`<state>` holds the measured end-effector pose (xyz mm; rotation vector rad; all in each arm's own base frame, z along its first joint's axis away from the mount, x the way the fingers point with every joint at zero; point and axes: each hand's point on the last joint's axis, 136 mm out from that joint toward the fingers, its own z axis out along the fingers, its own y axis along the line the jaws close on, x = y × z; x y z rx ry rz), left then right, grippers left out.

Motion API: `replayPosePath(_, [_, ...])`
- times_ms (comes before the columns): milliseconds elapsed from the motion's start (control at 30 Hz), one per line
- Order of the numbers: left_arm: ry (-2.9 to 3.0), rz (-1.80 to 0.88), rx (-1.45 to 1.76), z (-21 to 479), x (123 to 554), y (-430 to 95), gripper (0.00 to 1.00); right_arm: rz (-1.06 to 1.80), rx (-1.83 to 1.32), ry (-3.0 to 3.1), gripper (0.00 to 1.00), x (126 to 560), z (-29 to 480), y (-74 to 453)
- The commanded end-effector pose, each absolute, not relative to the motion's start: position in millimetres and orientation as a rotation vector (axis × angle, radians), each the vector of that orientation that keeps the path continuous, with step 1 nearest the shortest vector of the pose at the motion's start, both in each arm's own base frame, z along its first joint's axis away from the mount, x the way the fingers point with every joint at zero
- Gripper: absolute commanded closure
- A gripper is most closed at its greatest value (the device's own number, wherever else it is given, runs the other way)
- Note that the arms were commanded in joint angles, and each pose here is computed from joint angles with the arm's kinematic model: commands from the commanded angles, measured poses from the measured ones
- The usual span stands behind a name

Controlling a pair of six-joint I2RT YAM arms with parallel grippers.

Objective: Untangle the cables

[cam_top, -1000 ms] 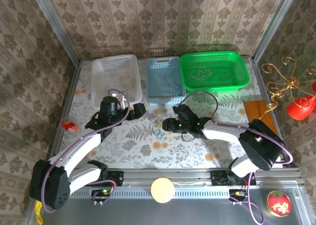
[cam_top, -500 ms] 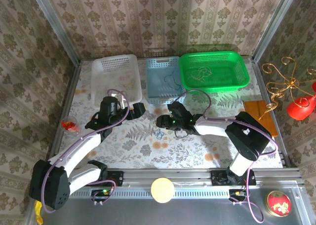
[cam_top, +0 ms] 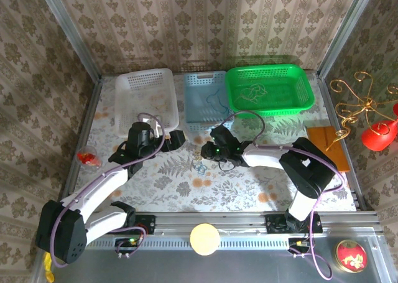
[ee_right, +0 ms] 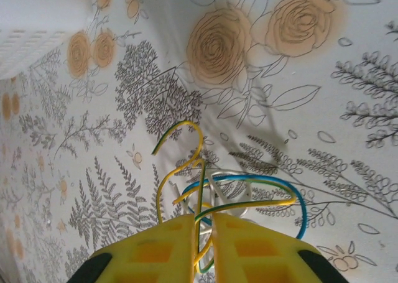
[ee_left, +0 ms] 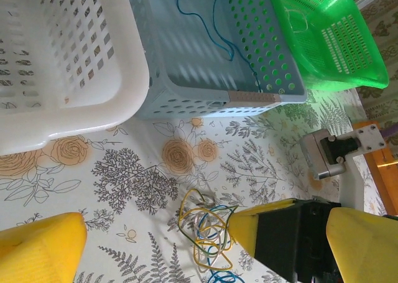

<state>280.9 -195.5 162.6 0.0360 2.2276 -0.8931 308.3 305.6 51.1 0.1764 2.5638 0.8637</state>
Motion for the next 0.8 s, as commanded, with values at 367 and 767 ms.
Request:
replayPosePath(367, [2.199, -0.901, 0.045, 168, 277, -198, 0.00, 0.836, 0.222, 2.567, 0.62, 318, 45, 295])
replayPosePath(767, [2.204, -0.903, 0.051, 168, 277, -201, 0.00, 0.879, 0.220, 2.604, 0.58, 326, 36, 314])
